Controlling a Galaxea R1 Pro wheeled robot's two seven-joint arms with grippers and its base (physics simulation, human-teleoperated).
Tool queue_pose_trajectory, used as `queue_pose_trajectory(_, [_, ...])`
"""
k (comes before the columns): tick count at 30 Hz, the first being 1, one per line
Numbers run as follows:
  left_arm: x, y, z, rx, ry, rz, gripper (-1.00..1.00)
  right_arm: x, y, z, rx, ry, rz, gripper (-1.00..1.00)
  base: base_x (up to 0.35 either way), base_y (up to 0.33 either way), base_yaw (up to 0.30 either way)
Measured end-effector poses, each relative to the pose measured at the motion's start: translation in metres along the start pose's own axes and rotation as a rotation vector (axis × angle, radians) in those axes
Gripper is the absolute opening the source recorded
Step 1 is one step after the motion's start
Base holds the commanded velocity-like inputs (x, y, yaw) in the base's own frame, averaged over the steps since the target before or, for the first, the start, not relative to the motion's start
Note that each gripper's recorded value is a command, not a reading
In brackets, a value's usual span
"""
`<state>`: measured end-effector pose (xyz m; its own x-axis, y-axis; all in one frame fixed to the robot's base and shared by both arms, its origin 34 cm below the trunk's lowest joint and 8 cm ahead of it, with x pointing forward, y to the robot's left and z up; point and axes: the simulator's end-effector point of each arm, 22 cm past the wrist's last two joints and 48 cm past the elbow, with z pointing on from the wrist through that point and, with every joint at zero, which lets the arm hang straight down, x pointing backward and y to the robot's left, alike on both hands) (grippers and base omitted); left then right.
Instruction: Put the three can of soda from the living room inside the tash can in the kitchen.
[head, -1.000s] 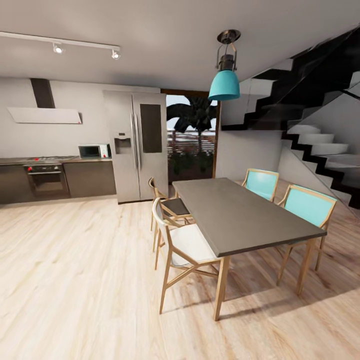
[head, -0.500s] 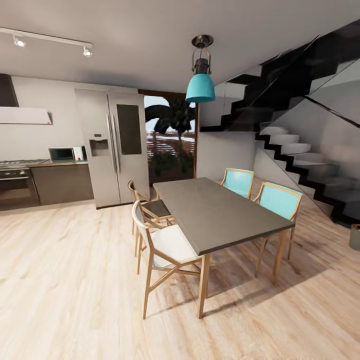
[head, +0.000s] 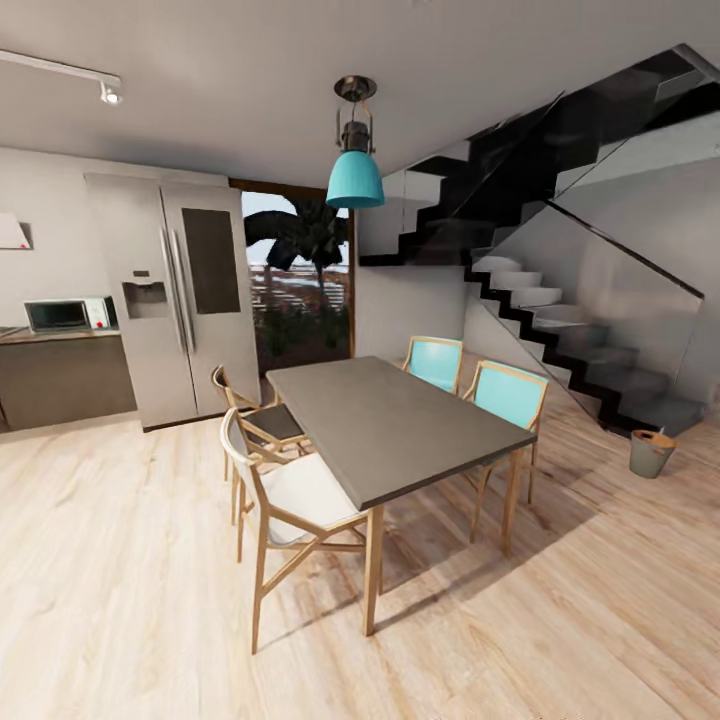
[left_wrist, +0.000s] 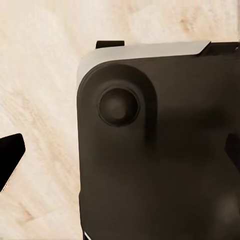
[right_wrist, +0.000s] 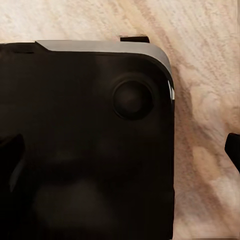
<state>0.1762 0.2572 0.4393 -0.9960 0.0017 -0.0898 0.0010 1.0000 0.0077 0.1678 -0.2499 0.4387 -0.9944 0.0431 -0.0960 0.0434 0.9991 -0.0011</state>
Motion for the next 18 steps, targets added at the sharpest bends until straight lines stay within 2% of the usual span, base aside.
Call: queue_pose_trajectory(18, [-0.019,-0.009,0.0,0.013,-0.04,-0.02,1.0,-0.003,0.0,0.0,0.0,-0.008,0.0,1.0,0.0,0.0,-0.269])
